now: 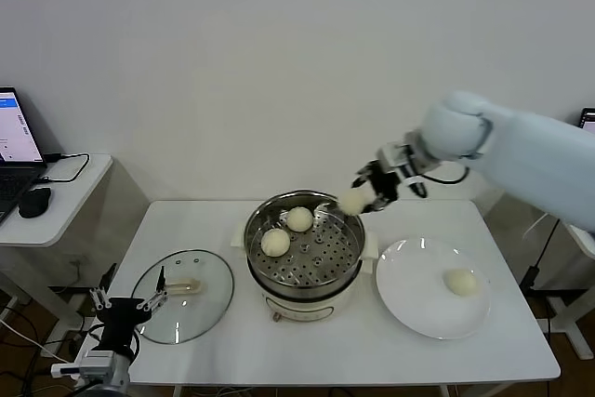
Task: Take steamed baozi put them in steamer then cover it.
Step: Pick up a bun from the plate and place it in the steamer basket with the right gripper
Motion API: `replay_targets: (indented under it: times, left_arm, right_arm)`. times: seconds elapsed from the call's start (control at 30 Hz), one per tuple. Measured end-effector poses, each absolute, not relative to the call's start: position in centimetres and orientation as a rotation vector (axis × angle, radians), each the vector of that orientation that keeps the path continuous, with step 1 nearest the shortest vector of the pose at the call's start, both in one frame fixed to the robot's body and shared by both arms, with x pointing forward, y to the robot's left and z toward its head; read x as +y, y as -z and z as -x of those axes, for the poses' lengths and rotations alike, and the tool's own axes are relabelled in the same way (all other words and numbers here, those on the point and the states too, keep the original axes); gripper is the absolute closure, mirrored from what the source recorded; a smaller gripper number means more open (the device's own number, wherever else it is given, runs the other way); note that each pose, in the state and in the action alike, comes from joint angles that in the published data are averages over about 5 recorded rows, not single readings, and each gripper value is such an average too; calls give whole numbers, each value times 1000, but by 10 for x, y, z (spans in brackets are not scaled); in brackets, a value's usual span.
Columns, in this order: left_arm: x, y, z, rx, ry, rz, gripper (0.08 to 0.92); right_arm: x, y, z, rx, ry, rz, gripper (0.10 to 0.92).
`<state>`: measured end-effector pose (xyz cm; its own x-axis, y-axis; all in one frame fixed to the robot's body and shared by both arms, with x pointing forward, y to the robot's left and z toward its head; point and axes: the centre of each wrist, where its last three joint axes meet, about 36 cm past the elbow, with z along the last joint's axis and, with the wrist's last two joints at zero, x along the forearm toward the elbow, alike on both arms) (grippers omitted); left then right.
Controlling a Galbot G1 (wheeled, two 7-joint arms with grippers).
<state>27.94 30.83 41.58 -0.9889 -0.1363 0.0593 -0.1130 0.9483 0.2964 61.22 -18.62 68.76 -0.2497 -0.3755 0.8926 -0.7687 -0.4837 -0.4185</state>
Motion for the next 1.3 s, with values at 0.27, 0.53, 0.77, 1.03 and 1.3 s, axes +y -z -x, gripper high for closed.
replay_targets:
  times: [0.27, 0.53, 0.77, 1.03, 1.3]
  left_arm:
    - [309, -416, -280, -3028, 439, -227, 177]
    - [309, -415, -279, -3028, 427, -247, 177]
    - [310, -413, -278, -3024, 424, -254, 177]
    - [309, -412, -278, -3024, 419, -256, 177]
    - [308, -412, -277, -3023, 414, -256, 177]
  right_arm:
    - [-126, -653, -614, -1098, -1984, -1912, 511]
    - [-97, -621, -609, -846, -2133, -2063, 497]
    - [-84, -600, -607, -671, -2234, -2148, 472]
    - [-80, -581, -600, -546, -2259, -2226, 446]
    - [-78, -574, -599, -500, -2276, -2258, 361]
